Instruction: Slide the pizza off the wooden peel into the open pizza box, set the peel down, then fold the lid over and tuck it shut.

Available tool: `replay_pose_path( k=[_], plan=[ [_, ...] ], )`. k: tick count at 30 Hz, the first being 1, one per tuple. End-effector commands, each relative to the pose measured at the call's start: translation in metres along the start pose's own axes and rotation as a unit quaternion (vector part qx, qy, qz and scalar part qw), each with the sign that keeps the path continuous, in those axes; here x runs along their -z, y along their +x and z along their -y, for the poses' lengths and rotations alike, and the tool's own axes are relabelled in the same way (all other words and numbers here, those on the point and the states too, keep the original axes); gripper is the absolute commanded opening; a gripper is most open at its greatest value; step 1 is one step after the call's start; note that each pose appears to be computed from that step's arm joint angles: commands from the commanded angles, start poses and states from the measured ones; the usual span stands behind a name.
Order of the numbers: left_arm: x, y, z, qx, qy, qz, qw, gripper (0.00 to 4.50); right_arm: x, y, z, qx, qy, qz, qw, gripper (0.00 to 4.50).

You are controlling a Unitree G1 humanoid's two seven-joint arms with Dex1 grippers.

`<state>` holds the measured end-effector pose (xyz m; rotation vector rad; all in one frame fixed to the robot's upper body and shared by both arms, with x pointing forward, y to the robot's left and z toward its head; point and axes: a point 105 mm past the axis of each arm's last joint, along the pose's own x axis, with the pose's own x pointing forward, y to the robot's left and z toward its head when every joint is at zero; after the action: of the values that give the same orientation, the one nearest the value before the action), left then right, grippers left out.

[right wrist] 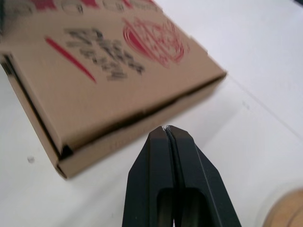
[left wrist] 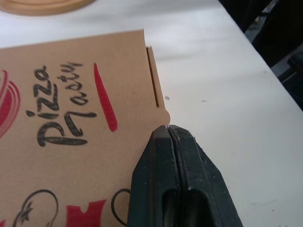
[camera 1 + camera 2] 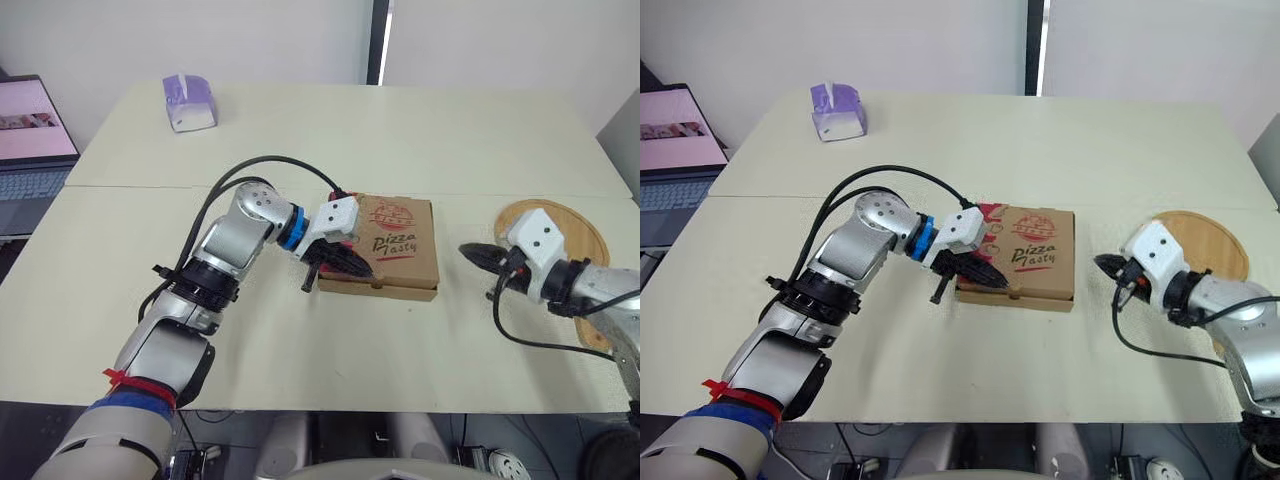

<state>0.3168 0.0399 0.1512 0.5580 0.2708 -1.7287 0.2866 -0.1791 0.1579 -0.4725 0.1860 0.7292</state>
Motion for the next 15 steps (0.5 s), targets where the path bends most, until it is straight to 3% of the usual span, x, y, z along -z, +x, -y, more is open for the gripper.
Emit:
replay_pose_path(
  k=[1,7,10,13,15],
  plan=[
    [-0.015,-0.013,-0.001,-0.024,0.017,0.02,0.999,0.0,-0.007,0.012,-0.022,-0.042,-0.009,0.015,0.999,0.05],
    [-0.017,-0.053,0.003,-0.066,0.015,0.018,0.998,0.0,0.01,0.022,-0.04,-0.077,-0.032,-0.014,0.996,0.05],
    [0.0,-0.085,0.004,-0.096,-0.004,-0.02,0.995,0.0,0.01,0.023,-0.041,-0.079,-0.032,-0.01,0.996,0.05],
    [0.033,-0.105,0.005,-0.126,-0.019,-0.082,0.988,0.0,0.008,0.023,-0.042,-0.081,-0.034,-0.006,0.996,0.05],
    [0.045,-0.108,0.001,-0.149,-0.033,-0.088,0.984,0.0,0.007,0.022,-0.042,-0.081,-0.035,-0.005,0.996,0.05]
  ],
)
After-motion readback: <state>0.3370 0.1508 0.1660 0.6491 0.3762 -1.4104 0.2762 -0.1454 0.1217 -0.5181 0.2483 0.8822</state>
